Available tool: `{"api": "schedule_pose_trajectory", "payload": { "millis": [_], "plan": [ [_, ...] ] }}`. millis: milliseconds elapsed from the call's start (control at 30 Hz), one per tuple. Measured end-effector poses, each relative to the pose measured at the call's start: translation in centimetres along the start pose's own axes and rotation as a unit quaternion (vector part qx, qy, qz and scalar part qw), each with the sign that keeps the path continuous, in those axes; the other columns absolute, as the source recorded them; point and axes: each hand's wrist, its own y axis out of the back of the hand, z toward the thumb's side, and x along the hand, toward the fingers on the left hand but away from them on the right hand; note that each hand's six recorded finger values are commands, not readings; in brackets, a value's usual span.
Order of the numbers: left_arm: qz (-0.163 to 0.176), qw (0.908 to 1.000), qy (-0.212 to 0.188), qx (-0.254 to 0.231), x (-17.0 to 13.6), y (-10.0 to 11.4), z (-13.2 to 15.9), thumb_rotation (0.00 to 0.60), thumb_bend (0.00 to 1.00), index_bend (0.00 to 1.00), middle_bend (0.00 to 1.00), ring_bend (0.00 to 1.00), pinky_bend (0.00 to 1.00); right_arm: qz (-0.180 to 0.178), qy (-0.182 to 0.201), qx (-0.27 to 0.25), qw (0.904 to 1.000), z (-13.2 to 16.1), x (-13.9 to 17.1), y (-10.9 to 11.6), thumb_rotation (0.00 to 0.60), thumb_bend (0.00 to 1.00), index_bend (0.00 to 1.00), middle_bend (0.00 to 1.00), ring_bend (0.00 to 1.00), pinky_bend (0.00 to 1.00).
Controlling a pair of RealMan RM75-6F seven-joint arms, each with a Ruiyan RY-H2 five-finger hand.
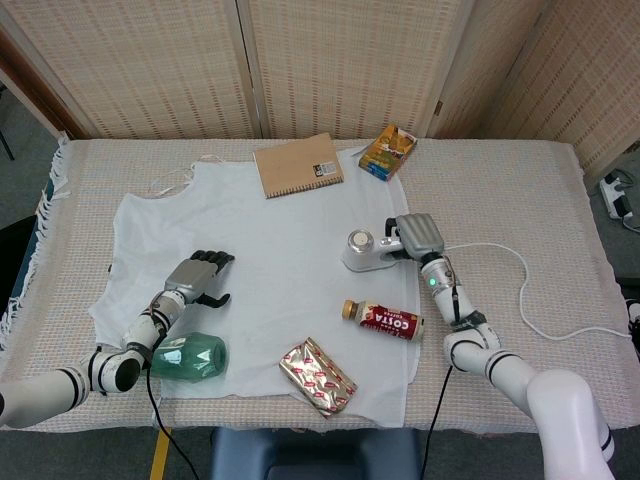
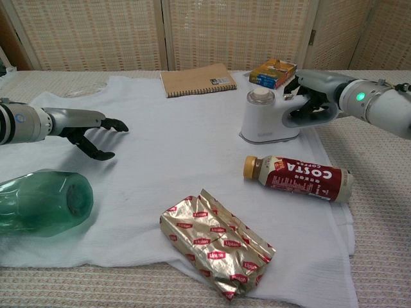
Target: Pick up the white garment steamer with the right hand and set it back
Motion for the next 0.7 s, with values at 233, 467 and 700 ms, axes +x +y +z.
{"api": "schedule_pose_trajectory", "payload": {
  "millis": [233, 467, 700],
  "plan": [
    [0.012, 0.9999, -0.003, 0.0, -0.2, 0.4, 0.1, 0.39, 0.44, 0.09, 0.09, 0.0, 0.0, -0.025, 0.014, -0.037, 0.9989, 0.5, 0.6, 1.8, 0.6, 0.97, 0.76, 0.82, 0.8, 0.87],
    [0.015, 0.9999, -0.008, 0.001, -0.3, 0.6, 0.3, 0.39, 0.44, 0.1, 0.08, 0.0, 0.0, -0.027, 0.076, -0.072, 0.9942, 6.3, 0.4, 1.9, 0.6, 0.97, 0.76, 0.82, 0.8, 0.87],
    [0.016, 0.9998, -0.007, 0.003, -0.4, 0.6, 0.2, 0.395, 0.44, 0.1, 0.08, 0.0, 0.0, -0.014, 0.09, -0.044, 0.9949, 10.4, -1.0, -0.7, 0.6, 0.97, 0.76, 0.82, 0.8, 0.87]
  ]
}}
